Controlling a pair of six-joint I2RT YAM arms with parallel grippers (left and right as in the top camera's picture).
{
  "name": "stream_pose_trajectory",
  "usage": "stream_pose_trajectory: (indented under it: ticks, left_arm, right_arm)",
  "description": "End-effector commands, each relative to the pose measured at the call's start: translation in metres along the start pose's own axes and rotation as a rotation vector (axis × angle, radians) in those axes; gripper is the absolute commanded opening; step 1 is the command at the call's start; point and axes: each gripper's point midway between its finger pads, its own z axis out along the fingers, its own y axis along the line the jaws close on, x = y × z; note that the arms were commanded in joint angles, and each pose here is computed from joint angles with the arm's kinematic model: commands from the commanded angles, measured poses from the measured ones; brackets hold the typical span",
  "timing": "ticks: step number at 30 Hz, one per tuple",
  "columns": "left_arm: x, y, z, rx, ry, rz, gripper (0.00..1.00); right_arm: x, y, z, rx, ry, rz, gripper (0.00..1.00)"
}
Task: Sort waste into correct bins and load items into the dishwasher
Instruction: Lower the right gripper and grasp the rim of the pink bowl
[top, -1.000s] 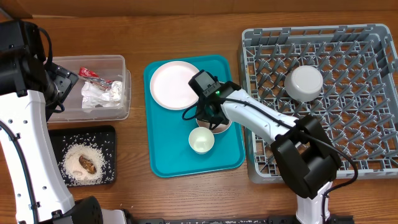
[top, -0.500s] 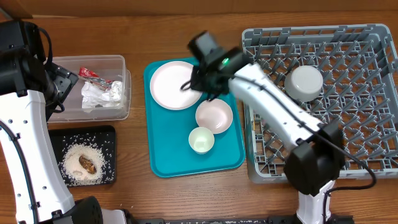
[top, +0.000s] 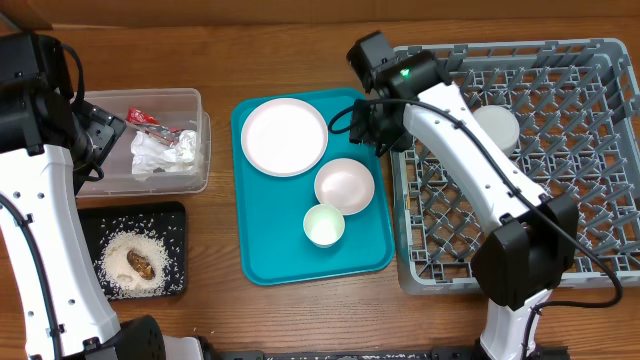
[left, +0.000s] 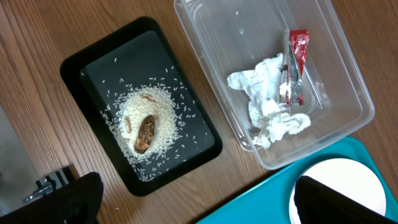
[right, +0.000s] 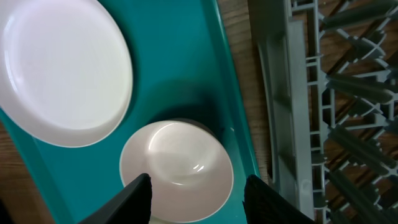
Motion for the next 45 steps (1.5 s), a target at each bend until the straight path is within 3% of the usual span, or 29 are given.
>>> stream_pose_trajectory:
  ticks: [1, 11, 21, 28, 45]
  left_arm:
    - [0.0, 0.0, 0.0, -0.003, -0.001, -0.017, 1.0]
    - [-0.001, 0.0, 0.0, -0.002, -0.001, -0.017, 1.0]
    - [-0.001, 0.0, 0.0, -0.002, -0.001, -0.017, 1.0]
    - [-0.001, 0.0, 0.0, -0.002, -0.001, -0.017, 1.0]
    - [-0.001, 0.0, 0.0, -0.002, -0.001, -0.017, 1.0]
  right_arm:
    - [0.004, 0.002, 0.018, -0.013, 0.012, -0.011, 0.5]
    - [0.026, 0.049, 0.04, -0.272, 0.121, 0.013, 0.5]
    - [0.031, 0.061, 0.059, -0.066, -0.055, 0.149, 0.55]
    - [0.041, 0.056, 0.09, 0.04, -0.067, 0.203, 0.56]
    - [0.048, 0.068, 0.115, 0.008, -0.031, 0.194, 0.54]
